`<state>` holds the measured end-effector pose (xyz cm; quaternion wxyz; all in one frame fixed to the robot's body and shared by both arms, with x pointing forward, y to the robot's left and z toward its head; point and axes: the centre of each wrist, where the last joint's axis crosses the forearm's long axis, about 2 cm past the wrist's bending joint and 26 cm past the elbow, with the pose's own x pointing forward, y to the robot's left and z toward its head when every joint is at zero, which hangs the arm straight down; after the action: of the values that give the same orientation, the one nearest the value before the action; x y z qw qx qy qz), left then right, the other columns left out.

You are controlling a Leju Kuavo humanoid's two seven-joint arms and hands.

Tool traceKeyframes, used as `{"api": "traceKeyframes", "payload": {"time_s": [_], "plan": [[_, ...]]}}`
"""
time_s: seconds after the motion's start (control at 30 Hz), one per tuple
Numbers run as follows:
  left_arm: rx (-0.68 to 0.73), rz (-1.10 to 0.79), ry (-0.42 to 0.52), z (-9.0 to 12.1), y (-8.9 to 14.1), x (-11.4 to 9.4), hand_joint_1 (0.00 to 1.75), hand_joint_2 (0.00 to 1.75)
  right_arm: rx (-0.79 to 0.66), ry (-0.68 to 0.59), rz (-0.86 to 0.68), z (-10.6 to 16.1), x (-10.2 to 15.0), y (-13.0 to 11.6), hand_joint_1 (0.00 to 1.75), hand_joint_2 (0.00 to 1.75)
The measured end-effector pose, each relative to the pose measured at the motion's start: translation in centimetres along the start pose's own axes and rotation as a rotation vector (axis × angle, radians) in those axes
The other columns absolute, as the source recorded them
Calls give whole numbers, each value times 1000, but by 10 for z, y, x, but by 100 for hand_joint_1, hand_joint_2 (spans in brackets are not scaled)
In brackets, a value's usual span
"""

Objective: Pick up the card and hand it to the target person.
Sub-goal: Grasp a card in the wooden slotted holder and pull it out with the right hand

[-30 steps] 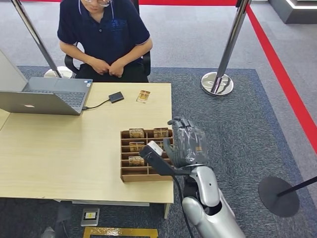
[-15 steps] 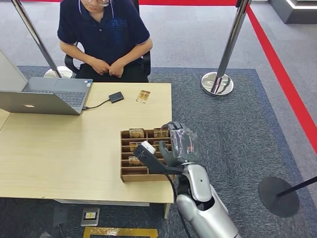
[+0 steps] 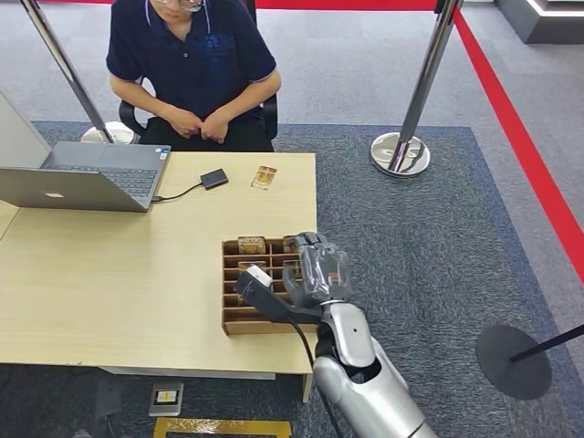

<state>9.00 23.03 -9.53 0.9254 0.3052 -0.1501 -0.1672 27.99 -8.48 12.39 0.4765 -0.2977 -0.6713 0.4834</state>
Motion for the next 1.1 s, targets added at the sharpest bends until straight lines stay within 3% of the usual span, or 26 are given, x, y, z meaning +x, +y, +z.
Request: {"api": "traceKeyframes", "payload": {"time_s": [0.4,1.1], "plan": [[0,8,4,0,0,-1,0,0,42,2,19,-2,1,8,76,175],[-3,5,-1,0,0,-1,0,0,46,91,74,-1,-18,22,78,175]]}}
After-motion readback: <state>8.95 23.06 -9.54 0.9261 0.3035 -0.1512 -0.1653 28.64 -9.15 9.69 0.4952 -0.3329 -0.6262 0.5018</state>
